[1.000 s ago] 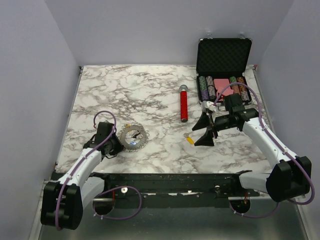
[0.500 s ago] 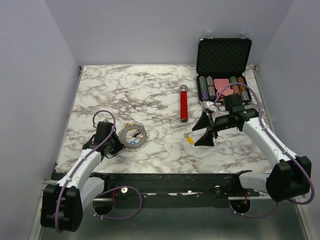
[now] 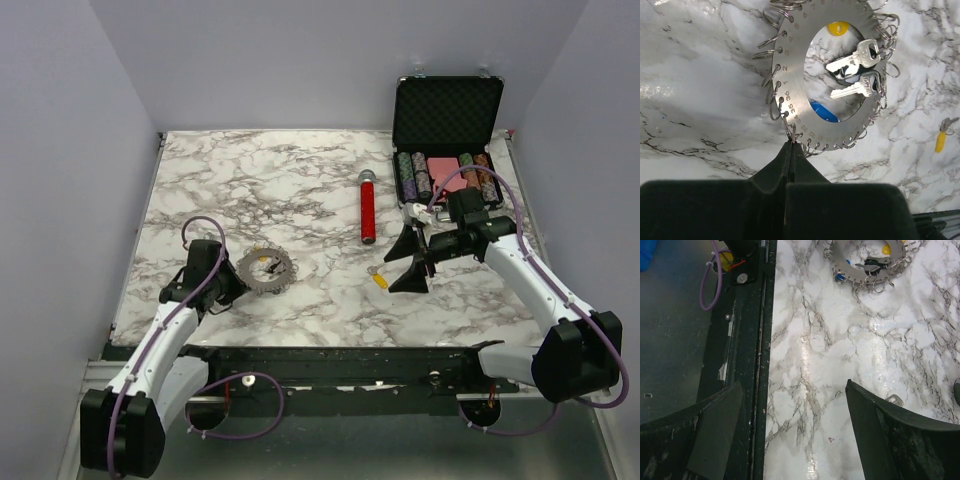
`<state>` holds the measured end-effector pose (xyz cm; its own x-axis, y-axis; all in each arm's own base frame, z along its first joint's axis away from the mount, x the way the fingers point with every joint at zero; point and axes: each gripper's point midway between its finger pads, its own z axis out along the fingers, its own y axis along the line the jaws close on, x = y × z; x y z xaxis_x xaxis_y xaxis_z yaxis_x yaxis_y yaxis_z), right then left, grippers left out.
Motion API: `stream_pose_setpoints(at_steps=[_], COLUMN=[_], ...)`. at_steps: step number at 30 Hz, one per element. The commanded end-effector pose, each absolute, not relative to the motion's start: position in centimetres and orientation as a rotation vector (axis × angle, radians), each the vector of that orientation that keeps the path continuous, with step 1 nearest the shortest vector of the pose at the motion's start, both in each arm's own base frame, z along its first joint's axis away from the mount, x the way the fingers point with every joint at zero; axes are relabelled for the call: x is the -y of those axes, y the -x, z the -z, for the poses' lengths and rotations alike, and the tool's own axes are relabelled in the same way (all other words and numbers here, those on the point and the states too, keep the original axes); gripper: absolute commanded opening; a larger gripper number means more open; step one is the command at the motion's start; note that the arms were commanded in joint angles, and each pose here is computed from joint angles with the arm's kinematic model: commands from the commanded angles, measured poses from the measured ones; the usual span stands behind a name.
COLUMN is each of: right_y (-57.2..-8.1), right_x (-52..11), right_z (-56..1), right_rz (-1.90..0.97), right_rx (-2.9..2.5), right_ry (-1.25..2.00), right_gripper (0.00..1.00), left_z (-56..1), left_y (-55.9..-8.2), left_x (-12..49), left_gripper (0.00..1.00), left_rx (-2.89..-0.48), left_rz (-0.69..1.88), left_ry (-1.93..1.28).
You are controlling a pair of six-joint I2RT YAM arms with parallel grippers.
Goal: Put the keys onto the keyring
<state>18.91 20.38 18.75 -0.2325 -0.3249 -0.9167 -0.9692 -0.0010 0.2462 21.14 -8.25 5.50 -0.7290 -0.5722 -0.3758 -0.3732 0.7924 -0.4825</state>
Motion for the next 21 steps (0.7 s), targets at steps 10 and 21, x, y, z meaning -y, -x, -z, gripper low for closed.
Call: stream_pose_setpoints(at_steps=[10, 21], right_y=[-16.2, -18.1], right_x=[-22.2, -26.6], right_z=[-17.2, -17.4], right_rz=[-1.295, -1.142], right_rx=[-1.498, -1.446], right_ry=[1.571, 1.776], right_gripper=[0.99, 1.0], left_z=[-10.8, -11.9], left_y=[-21.8, -21.8], left_x=[10.7, 11.6], left_gripper=[0.0, 0.0], left_rx=[-2.393, -2.368], left_rz=[0.729, 0.808], left_ry=[0.638, 0.622])
